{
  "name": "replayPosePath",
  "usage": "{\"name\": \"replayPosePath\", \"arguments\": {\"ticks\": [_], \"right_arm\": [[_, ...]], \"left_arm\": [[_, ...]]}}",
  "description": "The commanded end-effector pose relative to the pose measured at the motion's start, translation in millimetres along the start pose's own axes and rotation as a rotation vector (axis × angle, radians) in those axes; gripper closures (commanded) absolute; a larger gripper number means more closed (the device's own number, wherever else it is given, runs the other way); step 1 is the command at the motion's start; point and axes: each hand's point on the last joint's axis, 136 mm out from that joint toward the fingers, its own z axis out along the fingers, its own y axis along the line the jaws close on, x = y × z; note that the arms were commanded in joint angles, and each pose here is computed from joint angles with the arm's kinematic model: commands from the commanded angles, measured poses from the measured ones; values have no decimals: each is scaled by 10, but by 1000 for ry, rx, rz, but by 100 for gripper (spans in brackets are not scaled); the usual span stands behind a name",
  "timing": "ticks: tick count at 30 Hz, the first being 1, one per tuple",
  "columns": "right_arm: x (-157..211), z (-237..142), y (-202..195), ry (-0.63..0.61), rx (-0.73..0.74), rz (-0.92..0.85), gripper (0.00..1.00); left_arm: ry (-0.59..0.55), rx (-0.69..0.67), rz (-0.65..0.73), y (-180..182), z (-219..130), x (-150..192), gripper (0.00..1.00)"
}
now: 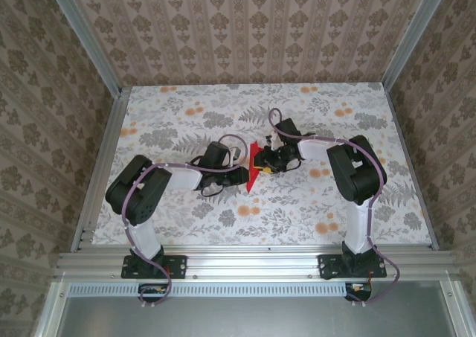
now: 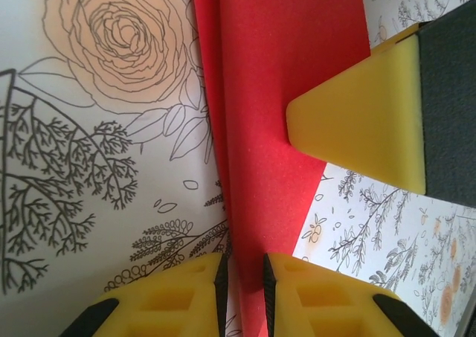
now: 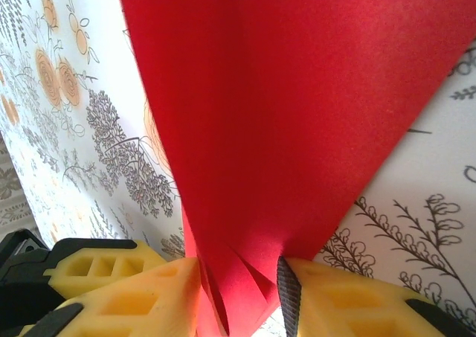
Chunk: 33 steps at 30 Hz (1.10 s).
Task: Fold a paper plane with a square sheet of paper (pick it up from the middle)
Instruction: Fold the wing for the fifth time at the center of the table.
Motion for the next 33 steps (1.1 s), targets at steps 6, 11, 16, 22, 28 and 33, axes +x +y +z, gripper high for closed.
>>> {"name": "replayPosePath", "arguments": {"ticks": [6,11,16,22,28,33], "right_arm": [[147,144,-737,30,241,100,60],[174,167,-780,40,250,111,60],[195,171,-810,48,265,116,60],[192,164,-805,48,264,116,60],[193,161,-815,51,274,119,60],[214,180,-847,58,279,127,60]], "left_arm": [[-7,108,-31,-205,36,-121,77],[-7,106,-41,-194,60,-131,77],[-10,84,-49,-153,76,-142,77],[-47,33,-42,-90,-2,-160,76],[-64,-40,65,-118,-96,-25,67],[-105,-130,107,-52,-161,80,64]]}}
